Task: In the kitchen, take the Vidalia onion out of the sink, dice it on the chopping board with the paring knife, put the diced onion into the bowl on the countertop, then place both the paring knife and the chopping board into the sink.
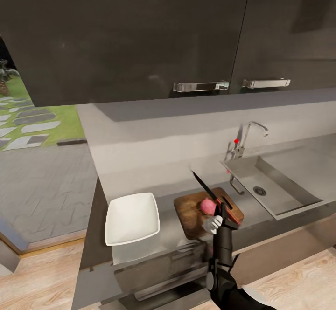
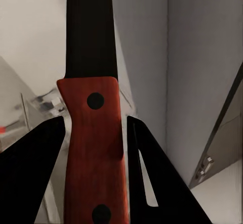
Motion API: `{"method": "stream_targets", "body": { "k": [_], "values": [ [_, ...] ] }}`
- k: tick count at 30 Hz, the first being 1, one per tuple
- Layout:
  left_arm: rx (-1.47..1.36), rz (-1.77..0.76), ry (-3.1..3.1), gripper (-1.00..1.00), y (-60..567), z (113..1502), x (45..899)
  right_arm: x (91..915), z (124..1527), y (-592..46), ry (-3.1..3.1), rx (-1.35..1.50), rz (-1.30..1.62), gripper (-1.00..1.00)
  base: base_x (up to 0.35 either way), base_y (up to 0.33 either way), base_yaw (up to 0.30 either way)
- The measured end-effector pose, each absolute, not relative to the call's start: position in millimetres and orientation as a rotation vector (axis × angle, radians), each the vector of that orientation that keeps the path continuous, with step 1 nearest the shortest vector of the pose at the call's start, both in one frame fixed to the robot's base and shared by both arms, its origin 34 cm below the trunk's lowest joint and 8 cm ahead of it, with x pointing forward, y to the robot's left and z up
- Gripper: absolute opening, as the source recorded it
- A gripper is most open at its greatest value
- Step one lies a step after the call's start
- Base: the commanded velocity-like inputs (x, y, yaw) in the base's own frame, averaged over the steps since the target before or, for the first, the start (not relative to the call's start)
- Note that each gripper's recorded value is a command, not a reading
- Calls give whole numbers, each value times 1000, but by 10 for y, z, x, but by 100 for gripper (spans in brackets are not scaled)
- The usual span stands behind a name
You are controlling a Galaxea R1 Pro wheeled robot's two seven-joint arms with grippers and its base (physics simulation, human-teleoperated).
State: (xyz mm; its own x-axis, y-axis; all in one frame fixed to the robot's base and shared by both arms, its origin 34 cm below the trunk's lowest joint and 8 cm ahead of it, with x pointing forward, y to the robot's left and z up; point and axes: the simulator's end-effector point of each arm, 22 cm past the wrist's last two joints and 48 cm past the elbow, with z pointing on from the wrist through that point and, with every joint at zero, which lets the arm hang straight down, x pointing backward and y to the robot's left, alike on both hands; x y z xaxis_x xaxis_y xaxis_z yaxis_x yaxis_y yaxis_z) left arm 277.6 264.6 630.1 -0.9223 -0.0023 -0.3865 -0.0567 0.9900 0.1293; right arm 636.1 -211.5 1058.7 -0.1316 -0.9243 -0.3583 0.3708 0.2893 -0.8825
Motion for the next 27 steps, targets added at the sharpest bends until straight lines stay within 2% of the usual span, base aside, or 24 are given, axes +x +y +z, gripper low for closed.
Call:
{"method": "stream_targets", "body": {
  "k": [6, 13, 27],
  "values": [
    [-42, 194, 2739, 100, 2646, 6301, 2777, 6364, 10580, -2188, 1218, -613, -1253, -100, 0, 0, 0],
    [-42, 194, 2739, 100, 2646, 6300, 2775, 6437, 10642, -2589, 1255, -547, -1327, -100, 0, 0, 0],
    [-42, 194, 2739, 100, 2646, 6300, 2774, 6489, 10458, -2621, 1312, -598, -1310, -100, 0, 0, 0]
  ]
}}
